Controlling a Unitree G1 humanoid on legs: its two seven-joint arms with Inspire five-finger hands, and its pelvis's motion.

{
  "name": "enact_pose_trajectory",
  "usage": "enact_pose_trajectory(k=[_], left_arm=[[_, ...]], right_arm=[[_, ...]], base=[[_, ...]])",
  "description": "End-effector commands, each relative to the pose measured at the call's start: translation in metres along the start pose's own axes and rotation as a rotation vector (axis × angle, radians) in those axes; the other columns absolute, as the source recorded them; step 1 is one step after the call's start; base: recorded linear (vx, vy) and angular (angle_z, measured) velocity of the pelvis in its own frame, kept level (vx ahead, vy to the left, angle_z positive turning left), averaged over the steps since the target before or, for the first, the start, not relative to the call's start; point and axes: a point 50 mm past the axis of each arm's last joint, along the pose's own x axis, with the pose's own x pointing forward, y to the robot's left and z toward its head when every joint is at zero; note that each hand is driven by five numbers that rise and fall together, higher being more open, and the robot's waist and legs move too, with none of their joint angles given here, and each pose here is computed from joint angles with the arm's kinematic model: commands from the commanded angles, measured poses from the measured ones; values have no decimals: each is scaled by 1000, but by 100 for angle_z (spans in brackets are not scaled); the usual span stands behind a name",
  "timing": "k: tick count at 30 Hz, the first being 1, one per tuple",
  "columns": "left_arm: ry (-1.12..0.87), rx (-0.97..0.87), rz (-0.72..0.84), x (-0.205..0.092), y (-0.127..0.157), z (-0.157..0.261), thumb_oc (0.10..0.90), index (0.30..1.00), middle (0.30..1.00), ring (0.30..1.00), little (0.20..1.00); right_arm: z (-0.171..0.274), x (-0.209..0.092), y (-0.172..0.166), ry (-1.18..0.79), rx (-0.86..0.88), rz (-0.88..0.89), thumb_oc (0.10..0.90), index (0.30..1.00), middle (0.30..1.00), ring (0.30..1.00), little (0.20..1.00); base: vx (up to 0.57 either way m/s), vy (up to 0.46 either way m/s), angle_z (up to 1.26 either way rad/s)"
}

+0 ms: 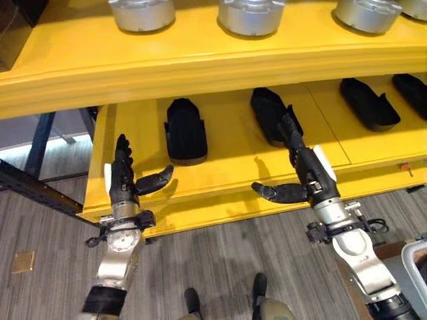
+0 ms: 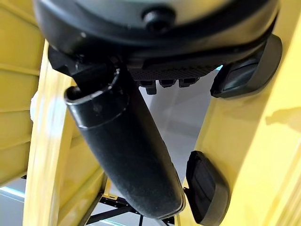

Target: Move parts from the plastic box to the shelf.

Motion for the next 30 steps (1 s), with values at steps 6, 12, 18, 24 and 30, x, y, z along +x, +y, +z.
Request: enact_pose_trajectory(k=[6, 12, 18, 24, 30], left_arm=[[-174, 85, 126, 35, 10, 35, 900, 1000, 1000, 1000, 1000], [-135, 116, 159, 48, 13, 30, 900, 1000, 1000, 1000, 1000], [-133, 141, 179, 63, 11, 36, 900, 1000, 1000, 1000, 1000], [-117, 165, 204, 77, 8, 41, 900, 1000, 1000, 1000, 1000], [-91, 157, 246, 86, 10, 45, 900, 1000, 1000, 1000, 1000]], right_arm=[[41, 8, -2, -260, 67, 3, 900, 1000, 1000, 1000, 1000], [41, 3, -4, -268, 88, -14, 900, 1000, 1000, 1000, 1000], [43, -1, -3, -279, 90, -3, 900, 1000, 1000, 1000, 1000], [45, -6, -2, -290, 105, -5, 900, 1000, 1000, 1000, 1000], [46, -9, -1, -300, 114, -2, 900, 1000, 1000, 1000, 1000]], base=[[33, 8, -14], [6, 5, -12], [-7, 7, -4], [-26, 31, -14], [-26, 18, -3]])
